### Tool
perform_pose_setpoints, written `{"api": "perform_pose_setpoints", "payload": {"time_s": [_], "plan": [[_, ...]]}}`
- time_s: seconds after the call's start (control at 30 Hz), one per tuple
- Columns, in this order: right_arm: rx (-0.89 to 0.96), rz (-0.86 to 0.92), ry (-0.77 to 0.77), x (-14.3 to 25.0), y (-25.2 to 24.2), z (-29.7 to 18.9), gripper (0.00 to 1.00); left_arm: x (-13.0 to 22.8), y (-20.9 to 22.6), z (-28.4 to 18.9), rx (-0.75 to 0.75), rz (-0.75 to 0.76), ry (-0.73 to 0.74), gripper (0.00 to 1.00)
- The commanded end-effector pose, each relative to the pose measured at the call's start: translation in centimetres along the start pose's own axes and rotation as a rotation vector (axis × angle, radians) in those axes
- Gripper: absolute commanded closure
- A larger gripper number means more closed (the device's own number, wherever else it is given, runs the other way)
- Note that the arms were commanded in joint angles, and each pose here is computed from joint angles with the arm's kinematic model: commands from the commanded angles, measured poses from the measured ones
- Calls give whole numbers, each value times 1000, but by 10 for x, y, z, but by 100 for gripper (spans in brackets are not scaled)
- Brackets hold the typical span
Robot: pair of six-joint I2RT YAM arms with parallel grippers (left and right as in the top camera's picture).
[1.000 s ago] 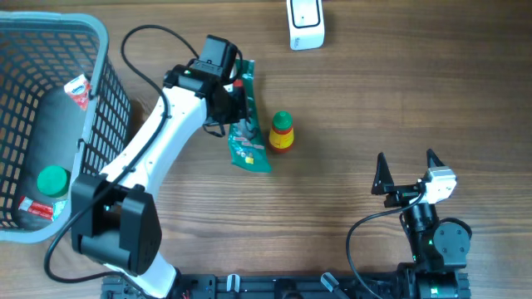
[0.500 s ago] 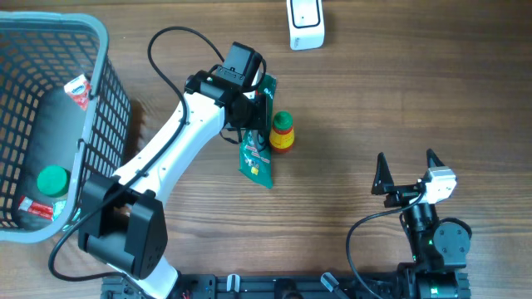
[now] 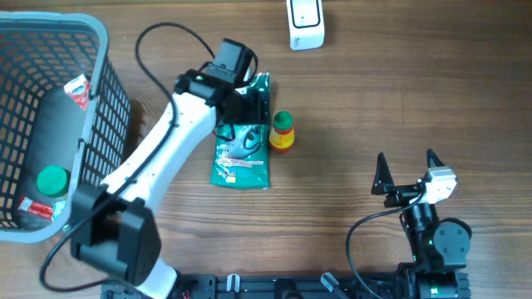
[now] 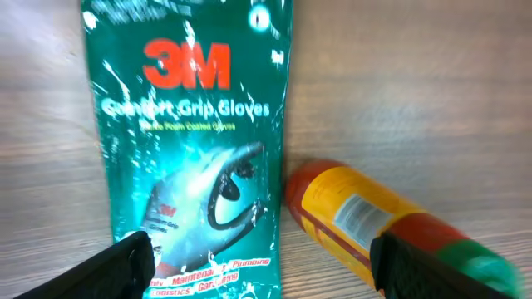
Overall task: Scan the item barcode
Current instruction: 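Carry the glove pack out and lay it flat beside the bottle, then reach the left gripper back into the basket toward the green-capped jar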
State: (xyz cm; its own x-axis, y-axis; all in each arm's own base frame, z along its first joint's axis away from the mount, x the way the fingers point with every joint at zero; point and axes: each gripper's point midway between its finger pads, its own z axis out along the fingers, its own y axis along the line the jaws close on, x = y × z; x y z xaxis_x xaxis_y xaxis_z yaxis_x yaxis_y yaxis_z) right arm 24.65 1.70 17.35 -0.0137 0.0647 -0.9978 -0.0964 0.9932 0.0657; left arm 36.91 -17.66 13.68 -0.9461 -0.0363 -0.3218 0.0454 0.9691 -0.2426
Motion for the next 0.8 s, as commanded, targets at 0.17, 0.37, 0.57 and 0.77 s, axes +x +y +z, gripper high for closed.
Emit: {"api": "perform_pose_setpoints", "payload": {"time_s": [0.17,0.37,0.57,0.77], "plan": [[2,-11,-2,0,0,0,0,-54,17,-115,21,-47,-347,1],[2,-11,-2,0,0,0,0,-79,36,-202,63,-108,-625,0],[2,-11,-2,0,0,0,0,-84,100,-276,-50,-392,-883,0],[2,-11,-2,0,0,0,0,-70,166,-305,-138,-683,-980,0]]}}
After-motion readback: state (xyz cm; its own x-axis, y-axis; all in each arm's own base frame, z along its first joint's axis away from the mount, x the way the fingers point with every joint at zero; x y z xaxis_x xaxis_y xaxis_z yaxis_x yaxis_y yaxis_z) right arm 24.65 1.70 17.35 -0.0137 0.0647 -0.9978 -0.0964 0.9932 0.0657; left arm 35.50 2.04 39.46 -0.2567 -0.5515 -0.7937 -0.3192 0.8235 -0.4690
